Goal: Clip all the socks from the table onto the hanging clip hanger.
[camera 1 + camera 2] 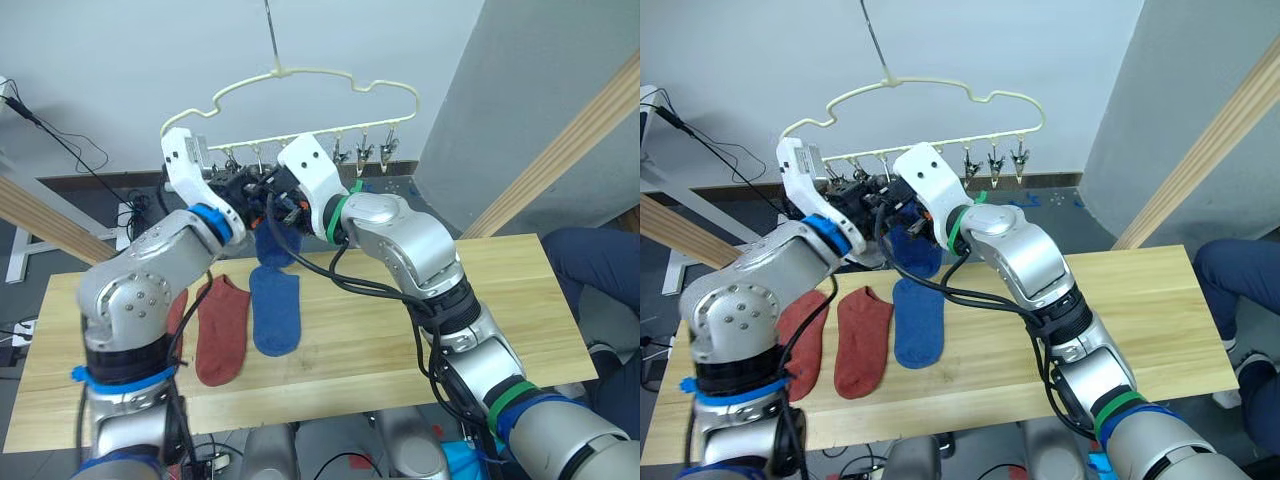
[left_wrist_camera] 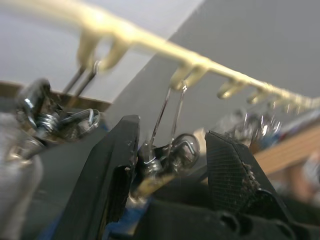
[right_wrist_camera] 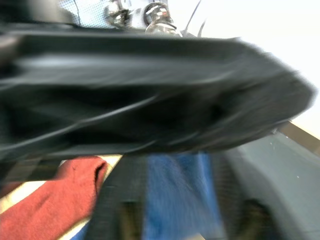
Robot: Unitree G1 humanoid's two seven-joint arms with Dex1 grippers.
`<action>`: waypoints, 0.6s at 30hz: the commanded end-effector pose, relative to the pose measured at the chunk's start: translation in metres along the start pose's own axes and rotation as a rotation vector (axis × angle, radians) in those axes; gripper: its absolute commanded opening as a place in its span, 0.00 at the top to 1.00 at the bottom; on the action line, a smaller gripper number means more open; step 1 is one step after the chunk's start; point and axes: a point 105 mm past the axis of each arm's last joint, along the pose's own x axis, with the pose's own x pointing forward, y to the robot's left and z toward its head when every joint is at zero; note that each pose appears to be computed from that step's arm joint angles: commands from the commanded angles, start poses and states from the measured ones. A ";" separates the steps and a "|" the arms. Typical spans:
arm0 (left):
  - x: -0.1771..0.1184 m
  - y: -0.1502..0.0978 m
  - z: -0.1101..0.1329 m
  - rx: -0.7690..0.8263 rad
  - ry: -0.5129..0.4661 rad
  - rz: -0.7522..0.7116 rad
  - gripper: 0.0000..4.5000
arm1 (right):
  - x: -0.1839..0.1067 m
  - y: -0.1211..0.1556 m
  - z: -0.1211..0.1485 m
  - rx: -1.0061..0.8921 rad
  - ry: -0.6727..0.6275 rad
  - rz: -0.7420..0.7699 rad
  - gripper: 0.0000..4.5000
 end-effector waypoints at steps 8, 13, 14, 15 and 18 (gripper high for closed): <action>-0.040 0.001 0.003 0.273 -0.054 0.036 0.46 | -0.027 0.006 -0.011 0.016 -0.024 0.062 0.28; -0.055 -0.001 -0.002 0.359 -0.057 0.042 0.46 | -0.051 -0.003 -0.021 0.019 -0.043 0.080 0.28; -0.058 -0.002 -0.003 0.367 -0.063 0.048 0.46 | -0.056 -0.004 -0.021 0.020 -0.055 0.086 0.28; -0.059 -0.002 -0.003 0.374 -0.068 0.053 0.46 | -0.059 -0.004 -0.020 0.021 -0.063 0.089 0.28; -0.063 -0.007 -0.006 0.372 -0.076 0.024 0.46 | -0.072 -0.004 -0.018 0.040 -0.097 0.109 0.28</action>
